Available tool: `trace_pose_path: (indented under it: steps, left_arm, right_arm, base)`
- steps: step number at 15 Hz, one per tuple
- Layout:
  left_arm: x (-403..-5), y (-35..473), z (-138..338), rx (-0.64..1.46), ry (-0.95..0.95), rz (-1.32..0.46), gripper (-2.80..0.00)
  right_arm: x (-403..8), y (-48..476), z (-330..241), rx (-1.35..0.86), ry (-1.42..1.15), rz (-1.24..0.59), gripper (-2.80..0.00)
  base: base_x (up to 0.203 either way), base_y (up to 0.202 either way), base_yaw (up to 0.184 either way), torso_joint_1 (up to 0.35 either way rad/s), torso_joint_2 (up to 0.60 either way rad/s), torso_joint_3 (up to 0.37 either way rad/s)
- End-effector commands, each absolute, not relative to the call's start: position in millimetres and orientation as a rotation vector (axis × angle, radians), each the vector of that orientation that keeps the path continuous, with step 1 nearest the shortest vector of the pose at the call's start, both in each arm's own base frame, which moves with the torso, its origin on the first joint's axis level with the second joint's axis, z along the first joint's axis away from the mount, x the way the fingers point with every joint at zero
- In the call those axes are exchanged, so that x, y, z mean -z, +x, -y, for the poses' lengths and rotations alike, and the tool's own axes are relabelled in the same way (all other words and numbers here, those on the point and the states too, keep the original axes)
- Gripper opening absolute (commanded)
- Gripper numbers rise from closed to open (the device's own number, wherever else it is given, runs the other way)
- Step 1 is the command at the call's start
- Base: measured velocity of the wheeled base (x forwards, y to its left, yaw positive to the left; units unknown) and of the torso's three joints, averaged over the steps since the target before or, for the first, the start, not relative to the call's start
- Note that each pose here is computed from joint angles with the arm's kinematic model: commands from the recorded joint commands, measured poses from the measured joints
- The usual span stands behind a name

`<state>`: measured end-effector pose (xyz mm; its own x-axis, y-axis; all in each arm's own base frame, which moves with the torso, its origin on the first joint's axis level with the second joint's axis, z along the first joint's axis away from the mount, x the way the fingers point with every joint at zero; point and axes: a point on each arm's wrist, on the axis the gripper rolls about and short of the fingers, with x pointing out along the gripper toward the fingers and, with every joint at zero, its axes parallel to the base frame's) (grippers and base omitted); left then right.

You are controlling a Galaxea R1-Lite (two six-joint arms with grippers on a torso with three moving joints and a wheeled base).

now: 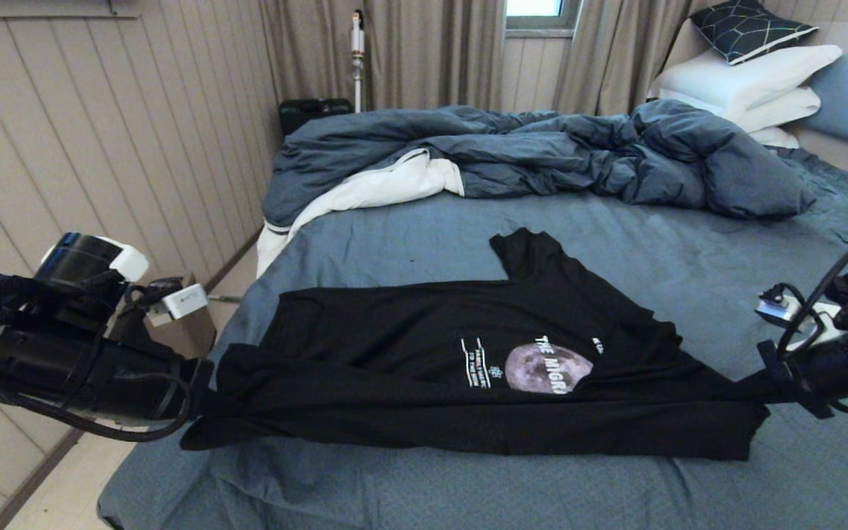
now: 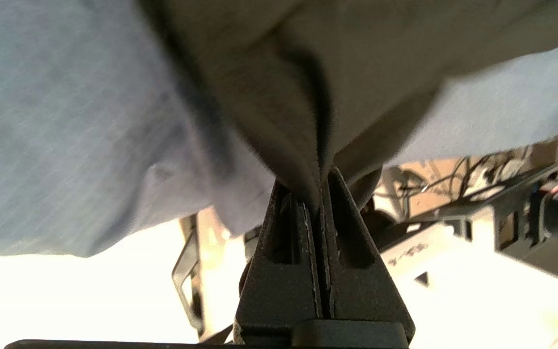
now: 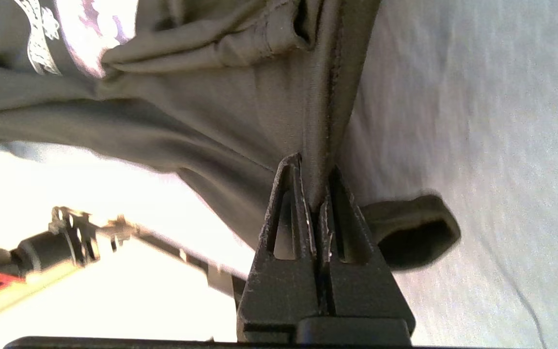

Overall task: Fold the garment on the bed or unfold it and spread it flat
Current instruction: Fold the black T-shirt

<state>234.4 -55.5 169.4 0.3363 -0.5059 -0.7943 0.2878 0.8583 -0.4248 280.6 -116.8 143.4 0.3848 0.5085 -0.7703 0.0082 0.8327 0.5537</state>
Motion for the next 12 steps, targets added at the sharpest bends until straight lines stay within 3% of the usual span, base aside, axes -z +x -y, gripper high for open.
trace_pose_path:
  steps: [1,12]
  left_arm:
    - [-173,237,50,0.519,-0.211,-1.130,-2.80]
    - [-162,190,43,0.568,-0.212,-1.234,-2.80]
  right_arm:
    - [-152,275,123,-0.340,0.523,-1.149,-2.80]
    - [-148,243,133,-0.288,0.597,-1.218,-2.80]
  base:
    - [0.000,0.000,0.000,0.000,0.00,0.000]
    - [0.000,0.000,0.000,0.000,0.00,0.000]
